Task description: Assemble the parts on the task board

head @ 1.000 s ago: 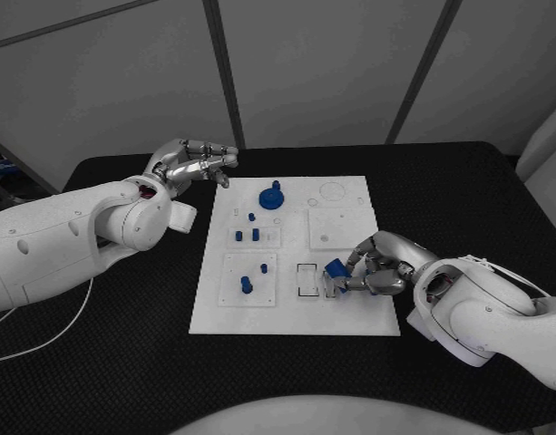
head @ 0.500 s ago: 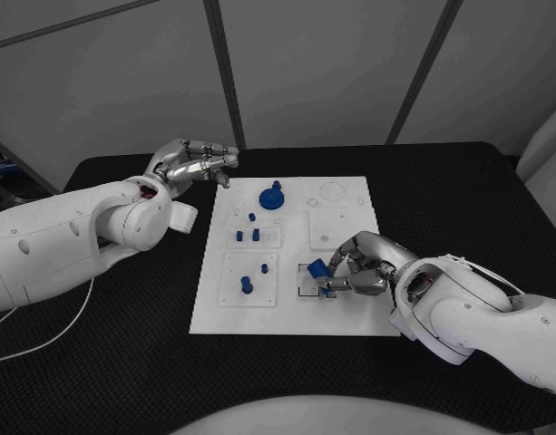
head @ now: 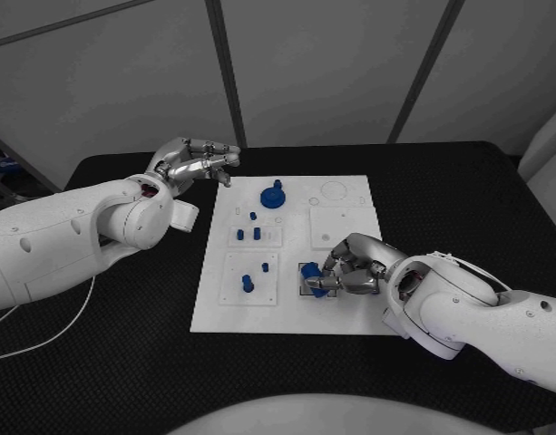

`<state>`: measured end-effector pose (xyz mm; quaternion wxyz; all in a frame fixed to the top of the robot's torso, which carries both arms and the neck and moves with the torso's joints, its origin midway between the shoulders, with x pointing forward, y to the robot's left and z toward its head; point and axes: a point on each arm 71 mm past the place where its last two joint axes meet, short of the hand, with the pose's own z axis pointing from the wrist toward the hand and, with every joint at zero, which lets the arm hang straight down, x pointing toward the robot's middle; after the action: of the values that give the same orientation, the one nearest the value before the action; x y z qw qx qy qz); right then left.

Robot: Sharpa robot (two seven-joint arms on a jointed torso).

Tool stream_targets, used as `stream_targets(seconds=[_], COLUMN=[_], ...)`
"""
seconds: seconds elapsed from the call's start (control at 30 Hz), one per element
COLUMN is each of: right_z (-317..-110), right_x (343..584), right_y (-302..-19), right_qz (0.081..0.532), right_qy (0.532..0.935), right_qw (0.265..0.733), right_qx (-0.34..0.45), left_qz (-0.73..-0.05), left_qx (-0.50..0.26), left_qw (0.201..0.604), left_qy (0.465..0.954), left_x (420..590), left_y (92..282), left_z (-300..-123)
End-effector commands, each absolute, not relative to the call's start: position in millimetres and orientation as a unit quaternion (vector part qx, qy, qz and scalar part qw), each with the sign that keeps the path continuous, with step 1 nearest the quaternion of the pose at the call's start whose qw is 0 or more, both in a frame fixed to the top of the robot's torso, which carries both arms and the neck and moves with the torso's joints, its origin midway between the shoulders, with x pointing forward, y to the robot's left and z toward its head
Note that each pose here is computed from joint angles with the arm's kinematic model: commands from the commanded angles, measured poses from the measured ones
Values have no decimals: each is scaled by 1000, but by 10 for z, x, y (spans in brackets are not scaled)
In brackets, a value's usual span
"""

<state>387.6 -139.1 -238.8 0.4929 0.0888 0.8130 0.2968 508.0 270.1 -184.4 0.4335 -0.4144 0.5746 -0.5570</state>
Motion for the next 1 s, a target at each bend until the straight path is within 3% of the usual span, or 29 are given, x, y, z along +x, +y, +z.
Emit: stream_targets(seconds=[0.03, 1.0], right_z=[-2400, -2355], right_x=[3880, 3845], right_y=[-1380, -1353], right_qz=[293, 302], right_qy=[818, 810], right_qw=[488, 496], right_qx=[86, 88], left_qz=[-563, -561], left_qx=[-411, -412], left_qw=[430, 431], left_qy=[573, 574], left_x=[5077, 5078], left_y=[2686, 2699], left_z=[-1828, -1831])
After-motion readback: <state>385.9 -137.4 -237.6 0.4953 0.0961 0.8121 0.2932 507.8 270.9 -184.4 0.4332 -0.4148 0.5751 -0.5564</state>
